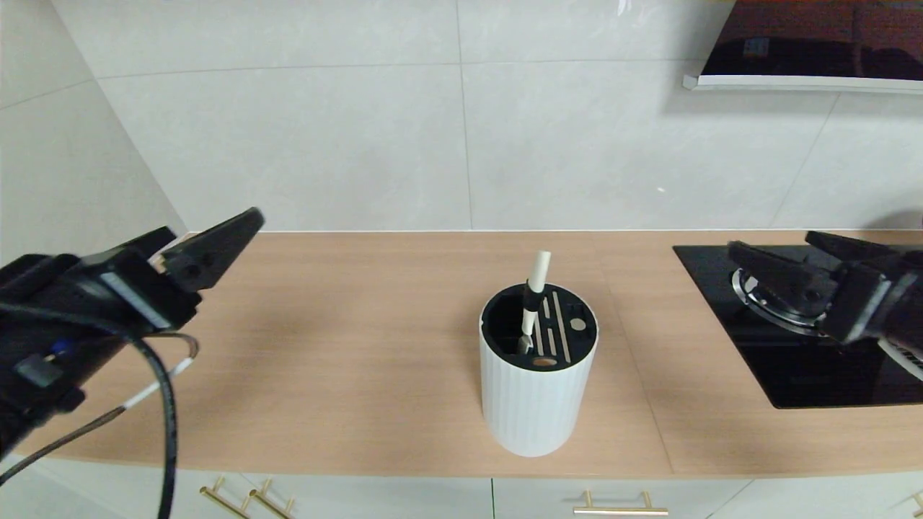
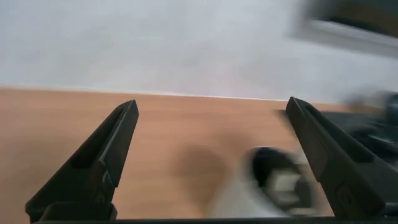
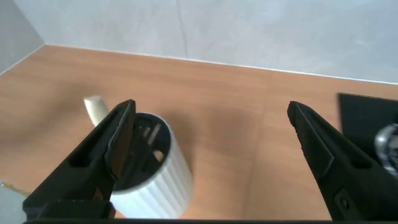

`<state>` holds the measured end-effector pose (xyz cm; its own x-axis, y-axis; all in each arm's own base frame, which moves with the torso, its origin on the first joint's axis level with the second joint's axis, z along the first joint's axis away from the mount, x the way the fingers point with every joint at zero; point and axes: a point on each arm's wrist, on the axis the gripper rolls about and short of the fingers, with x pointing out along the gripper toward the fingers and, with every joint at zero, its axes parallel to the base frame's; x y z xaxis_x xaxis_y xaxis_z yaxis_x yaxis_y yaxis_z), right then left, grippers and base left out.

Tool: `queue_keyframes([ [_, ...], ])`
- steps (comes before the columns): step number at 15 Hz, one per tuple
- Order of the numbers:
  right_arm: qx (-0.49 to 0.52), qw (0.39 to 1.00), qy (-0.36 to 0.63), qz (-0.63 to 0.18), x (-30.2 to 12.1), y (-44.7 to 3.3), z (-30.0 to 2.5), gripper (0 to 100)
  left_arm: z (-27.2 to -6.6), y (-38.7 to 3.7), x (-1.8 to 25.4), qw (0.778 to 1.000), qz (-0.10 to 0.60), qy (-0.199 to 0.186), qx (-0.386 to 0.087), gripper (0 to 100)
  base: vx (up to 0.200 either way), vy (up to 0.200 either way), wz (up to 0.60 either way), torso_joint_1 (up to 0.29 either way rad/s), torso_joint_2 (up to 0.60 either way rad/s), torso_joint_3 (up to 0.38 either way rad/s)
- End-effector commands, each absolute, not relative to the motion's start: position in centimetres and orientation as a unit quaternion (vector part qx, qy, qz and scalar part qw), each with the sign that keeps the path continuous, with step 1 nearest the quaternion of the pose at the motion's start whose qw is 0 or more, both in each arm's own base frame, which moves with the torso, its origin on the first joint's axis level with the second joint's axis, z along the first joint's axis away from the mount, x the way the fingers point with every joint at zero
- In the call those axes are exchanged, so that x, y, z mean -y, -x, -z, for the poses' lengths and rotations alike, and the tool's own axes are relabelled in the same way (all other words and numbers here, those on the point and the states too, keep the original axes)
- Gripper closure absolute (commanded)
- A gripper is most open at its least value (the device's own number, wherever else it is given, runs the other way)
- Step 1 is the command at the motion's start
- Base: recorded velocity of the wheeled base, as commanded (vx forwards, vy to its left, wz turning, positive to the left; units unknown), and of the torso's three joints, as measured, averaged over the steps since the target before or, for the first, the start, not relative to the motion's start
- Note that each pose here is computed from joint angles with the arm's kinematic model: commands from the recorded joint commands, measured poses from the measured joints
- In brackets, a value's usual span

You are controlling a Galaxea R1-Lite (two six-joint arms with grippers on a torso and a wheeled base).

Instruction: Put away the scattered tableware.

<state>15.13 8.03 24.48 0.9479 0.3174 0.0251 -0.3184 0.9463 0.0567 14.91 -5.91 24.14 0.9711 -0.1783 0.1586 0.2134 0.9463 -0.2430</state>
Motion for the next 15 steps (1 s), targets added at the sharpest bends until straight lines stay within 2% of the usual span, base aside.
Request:
queue_keyframes([
  [1,0.030,0.989,-0.033,-0.139,-4.2,-10.1,-22.0,0,-22.8,-9.1,2.2,0.982,0.073,0.130,0.114,0,0.000,0.000,0.00,0.000,0.00,0.000],
  [3,0.050,0.992,-0.038,-0.112,-2.5,-7.3,-20.8,0,-22.1,-5.2,1.2,0.978,0.103,0.128,0.127,0,0.000,0.000,0.00,0.000,0.00,0.000],
  [5,0.067,0.993,-0.040,-0.092,-1.3,-4.8,-20.5,0,-21.4,-2.5,0.5,0.980,0.113,0.122,0.111,0,0.000,0.000,0.00,0.000,0.00,0.000],
  [8,0.097,0.994,0.008,-0.048,0.6,0.8,-18.9,0,-19.8,3.2,-1.0,0.987,0.108,0.111,0.048,0,0.000,0.000,0.00,0.000,0.00,0.000],
  [10,0.113,0.992,0.052,-0.022,1.1,3.6,-17.1,0,-19.0,5.5,-1.4,0.988,0.091,0.111,0.051,0,0.000,0.000,0.00,0.000,0.00,0.000],
  [12,0.111,0.992,0.065,-0.003,1.2,4.2,-16.3,0,-18.2,6.4,-1.4,0.989,0.073,0.109,0.072,0,0.000,0.000,0.00,0.000,0.00,0.000],
  [15,0.106,0.990,0.062,0.063,0.9,4.0,-15.8,0,-17.8,6.2,-1.0,0.993,-0.005,0.095,0.071,0,0.000,0.000,0.00,0.000,0.00,0.000],
])
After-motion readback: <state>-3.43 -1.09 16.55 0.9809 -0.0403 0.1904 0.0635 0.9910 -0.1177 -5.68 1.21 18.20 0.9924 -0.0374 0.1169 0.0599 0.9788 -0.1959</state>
